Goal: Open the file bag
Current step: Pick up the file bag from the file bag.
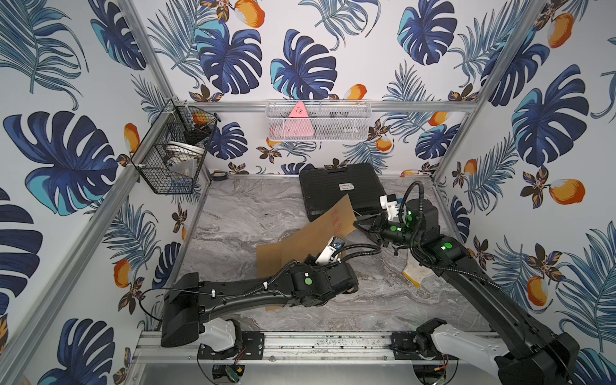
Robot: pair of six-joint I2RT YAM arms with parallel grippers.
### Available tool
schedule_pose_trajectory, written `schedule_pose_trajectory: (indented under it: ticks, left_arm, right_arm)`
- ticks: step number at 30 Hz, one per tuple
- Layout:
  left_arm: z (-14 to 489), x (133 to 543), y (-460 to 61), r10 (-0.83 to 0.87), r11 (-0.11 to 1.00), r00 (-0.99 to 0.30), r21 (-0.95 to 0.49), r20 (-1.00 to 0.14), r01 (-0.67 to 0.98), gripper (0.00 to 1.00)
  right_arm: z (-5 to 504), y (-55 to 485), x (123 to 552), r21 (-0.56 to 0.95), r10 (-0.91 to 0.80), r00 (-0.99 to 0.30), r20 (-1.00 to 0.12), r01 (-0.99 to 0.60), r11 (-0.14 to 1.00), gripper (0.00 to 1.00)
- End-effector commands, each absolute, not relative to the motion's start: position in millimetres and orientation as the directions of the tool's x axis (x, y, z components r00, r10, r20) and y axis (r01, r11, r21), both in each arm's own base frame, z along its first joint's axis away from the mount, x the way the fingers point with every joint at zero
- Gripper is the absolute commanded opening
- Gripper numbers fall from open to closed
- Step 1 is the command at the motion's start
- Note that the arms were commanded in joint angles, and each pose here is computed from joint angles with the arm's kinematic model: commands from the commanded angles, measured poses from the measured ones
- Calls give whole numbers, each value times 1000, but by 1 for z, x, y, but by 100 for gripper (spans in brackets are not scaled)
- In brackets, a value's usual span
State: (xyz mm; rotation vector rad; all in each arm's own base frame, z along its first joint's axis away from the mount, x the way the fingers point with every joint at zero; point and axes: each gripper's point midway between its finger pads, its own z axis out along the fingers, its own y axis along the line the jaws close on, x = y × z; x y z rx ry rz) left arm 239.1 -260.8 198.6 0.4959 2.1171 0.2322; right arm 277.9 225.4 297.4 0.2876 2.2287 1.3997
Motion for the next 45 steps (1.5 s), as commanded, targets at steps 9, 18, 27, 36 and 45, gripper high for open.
schedule_pose_trajectory:
  ticks: [9, 18, 27, 36, 45]
  left_arm:
    - [241, 225, -248, 288, 947, -513, 163, -808, 276, 0]
    - [294, 229, -253, 201, 933, -536, -6, -820, 360, 0]
    - [370, 224, -244, 104, 817, -475, -197, -874, 542, 0]
    - [446, 182, -232, 79, 670, -332, -197, -940, 716, 0]
    - [476, 145, -228, 31, 525, -287, -229, -957, 820, 0]
  right_arm:
    - [348, 168, 285, 730, 508, -600, -618, -196, 655, 100]
    - [322, 138, 285, 511, 344, -599, -723, -129, 850, 100]
    - [336, 188, 279, 540, 206, -591, -780, -468, 699, 100]
    - [387, 208, 272, 589, 213, -553, -805, -705, 394, 100]
    - [425, 224, 245, 577, 188, -553, -812, -808, 117, 100]
